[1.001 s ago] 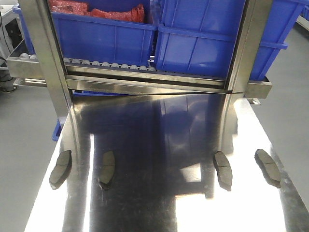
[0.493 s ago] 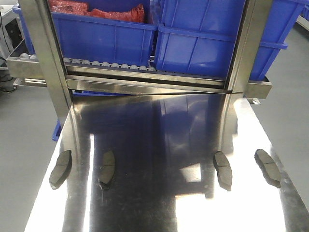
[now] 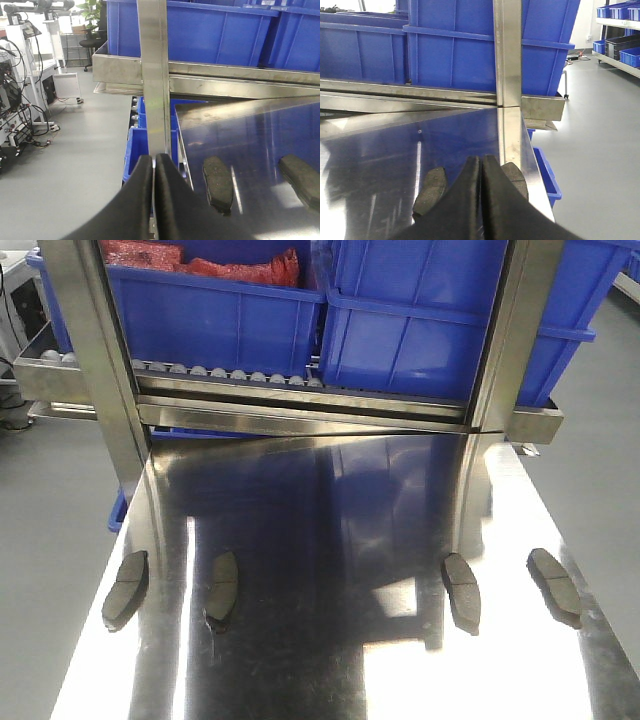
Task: Move and align brake pads A on conveyor
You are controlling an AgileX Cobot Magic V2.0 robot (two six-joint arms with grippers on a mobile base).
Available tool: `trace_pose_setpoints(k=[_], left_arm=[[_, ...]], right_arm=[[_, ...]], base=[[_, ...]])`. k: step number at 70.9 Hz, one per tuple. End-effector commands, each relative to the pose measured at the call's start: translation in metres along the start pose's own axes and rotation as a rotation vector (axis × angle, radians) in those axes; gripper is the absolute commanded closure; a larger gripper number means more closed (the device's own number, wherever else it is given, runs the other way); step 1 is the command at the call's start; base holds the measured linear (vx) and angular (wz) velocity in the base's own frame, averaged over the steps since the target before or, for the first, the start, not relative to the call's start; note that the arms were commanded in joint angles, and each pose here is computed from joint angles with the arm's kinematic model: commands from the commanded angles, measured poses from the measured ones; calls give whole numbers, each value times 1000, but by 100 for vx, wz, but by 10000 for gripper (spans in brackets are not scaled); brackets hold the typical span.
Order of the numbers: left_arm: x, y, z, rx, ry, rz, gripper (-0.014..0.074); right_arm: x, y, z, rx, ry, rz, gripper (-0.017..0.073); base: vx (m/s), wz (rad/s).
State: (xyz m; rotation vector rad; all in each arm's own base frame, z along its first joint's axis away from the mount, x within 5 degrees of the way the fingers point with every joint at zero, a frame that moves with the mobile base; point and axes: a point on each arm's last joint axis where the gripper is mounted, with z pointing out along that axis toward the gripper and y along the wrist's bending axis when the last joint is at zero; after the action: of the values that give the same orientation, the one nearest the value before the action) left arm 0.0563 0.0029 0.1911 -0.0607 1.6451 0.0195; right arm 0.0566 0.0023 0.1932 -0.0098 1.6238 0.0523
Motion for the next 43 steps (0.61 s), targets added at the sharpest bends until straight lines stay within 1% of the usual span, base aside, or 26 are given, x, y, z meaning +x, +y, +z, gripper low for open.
trace_pose_setpoints(k=[1,13,23,30,33,39,40,43], left_arm=[[-15,-1,-3,5,-121,0,600],[-18,-1,-3,6,-134,-12,600],[-22,-1,-4,8,-173,-12,600],[-31,-1,-6,9,-207,-10,600],[-43,-1,-7,9,-215,-9,600],[-66,-2,-4,6,-163,-7,600],[-73,-2,-4,6,-162,-7,600],[-85,-2,3,4,-106,-8,600]], right_arm=[[-4,0,-1,0,-79,-17,568],[-4,0,-1,0,-79,-17,568],[-4,0,-1,0,-79,-17,568],[-4,0,-1,0,-79,-17,568],[-4,0,-1,0,-79,-17,568],[-4,0,-1,0,-79,-17,568],[-4,0,-1,0,-79,-17,568],[-4,0,-1,0,-79,-17,568]], base=[[0,0],[0,0],[0,0],[0,0],[0,0],[0,0],[0,0],[0,0]])
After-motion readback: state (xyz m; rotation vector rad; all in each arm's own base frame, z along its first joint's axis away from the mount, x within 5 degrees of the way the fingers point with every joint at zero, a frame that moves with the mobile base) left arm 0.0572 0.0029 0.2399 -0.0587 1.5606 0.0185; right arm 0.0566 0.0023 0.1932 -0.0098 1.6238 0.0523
